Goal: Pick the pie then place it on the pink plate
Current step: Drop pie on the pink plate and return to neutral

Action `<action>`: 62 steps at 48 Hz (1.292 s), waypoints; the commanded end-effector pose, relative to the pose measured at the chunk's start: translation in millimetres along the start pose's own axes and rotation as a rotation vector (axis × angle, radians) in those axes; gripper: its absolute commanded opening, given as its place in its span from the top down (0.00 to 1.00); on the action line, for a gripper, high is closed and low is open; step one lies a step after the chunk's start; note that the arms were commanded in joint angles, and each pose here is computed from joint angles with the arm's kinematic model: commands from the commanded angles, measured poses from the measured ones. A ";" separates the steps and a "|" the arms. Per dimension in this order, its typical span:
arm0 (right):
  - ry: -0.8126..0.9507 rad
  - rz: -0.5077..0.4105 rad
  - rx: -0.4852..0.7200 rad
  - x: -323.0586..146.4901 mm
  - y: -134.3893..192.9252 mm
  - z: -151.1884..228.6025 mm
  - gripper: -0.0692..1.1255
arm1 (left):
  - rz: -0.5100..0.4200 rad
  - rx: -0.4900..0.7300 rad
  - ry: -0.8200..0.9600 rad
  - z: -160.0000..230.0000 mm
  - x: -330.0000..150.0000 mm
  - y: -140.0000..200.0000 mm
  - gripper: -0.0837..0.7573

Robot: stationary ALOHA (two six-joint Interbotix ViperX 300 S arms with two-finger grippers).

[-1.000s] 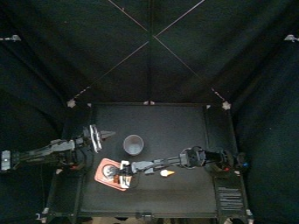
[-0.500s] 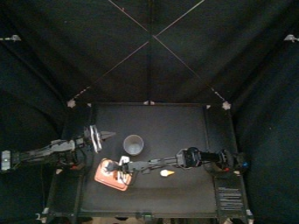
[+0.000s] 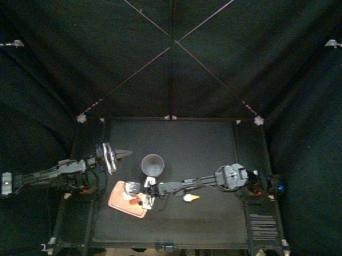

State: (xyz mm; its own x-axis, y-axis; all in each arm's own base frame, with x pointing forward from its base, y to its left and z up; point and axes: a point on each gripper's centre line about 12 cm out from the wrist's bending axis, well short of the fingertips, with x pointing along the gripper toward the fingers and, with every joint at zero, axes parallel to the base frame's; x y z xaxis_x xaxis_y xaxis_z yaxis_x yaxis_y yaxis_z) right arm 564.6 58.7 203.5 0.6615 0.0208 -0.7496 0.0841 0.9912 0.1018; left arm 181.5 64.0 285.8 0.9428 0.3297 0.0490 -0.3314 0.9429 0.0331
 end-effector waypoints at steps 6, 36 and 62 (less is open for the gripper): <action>-0.240 0.088 0.006 -62.1 0.2 -8.3 0.05 | 0.008 0.002 -0.026 7.7 1.6 1.7 0.86; -0.417 0.100 0.061 -182.9 -51.7 -118.0 0.05 | 0.033 0.001 -0.056 11.6 1.5 6.5 0.86; -0.729 0.040 0.061 -245.9 -94.9 -142.9 0.05 | -0.030 -0.004 -0.050 8.9 1.0 -5.8 0.86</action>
